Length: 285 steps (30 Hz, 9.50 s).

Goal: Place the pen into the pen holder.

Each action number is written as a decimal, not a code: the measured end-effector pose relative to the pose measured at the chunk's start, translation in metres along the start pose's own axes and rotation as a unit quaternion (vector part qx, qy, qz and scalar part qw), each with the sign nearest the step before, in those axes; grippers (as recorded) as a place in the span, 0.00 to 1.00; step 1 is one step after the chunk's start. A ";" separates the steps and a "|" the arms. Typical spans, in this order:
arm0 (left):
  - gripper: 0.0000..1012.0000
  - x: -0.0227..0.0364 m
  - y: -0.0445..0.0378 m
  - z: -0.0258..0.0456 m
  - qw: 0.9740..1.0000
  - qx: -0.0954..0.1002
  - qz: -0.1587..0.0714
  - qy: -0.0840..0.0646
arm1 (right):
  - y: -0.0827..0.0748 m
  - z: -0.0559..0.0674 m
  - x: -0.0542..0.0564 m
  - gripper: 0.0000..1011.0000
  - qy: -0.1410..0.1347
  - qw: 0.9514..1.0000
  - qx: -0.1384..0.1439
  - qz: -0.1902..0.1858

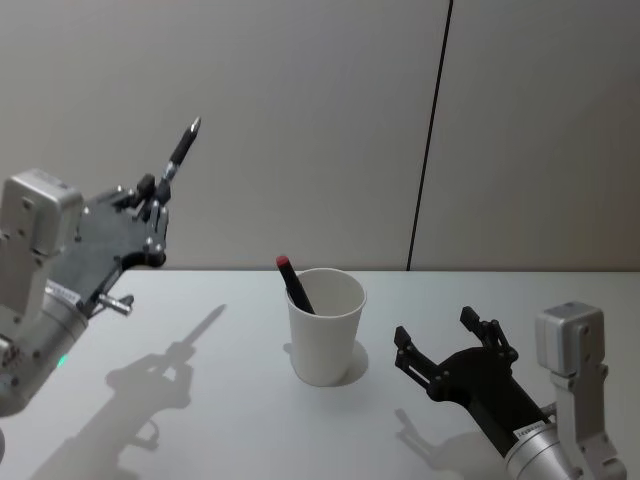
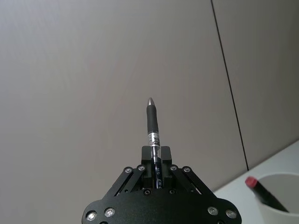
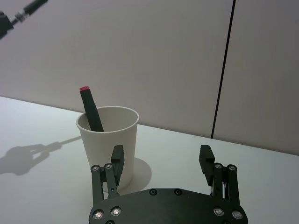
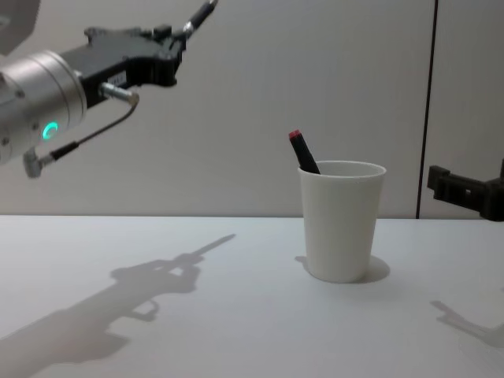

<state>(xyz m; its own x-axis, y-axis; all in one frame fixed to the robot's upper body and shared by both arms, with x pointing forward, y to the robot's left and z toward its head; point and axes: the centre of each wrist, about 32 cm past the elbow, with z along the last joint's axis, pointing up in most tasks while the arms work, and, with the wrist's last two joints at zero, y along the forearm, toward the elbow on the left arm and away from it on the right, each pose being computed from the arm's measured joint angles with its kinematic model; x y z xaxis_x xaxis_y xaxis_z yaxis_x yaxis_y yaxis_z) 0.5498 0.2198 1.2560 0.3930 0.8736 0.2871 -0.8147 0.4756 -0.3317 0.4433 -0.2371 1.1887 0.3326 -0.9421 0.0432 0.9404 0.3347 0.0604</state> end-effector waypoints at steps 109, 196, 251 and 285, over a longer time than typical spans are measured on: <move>0.12 -0.0200 -0.0708 -0.0747 0.906 -0.219 -0.273 0.238 | 0.003 0.090 -0.007 0.99 0.380 0.911 0.033 0.159; 0.12 -0.0200 -0.0709 -0.0747 0.906 -0.219 -0.273 0.238 | 0.072 0.127 -0.067 0.99 0.305 0.946 0.035 0.108; 0.12 -0.0200 -0.0708 -0.0748 0.906 -0.219 -0.273 0.238 | 0.092 0.125 -0.069 0.99 0.322 0.941 0.023 0.098; 0.11 -0.0200 -0.0708 -0.0748 0.906 -0.219 -0.273 0.238 | 0.094 0.125 -0.068 0.16 0.328 0.939 0.022 0.098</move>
<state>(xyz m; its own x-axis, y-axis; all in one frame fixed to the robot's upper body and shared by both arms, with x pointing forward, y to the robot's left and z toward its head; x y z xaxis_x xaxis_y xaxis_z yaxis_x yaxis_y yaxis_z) 0.6315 0.1764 1.2066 0.9107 0.3916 0.1315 -0.2363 0.7550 -0.6117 0.5003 -0.1394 1.3161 0.4856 -0.6676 -0.5644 0.8570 0.4909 0.1568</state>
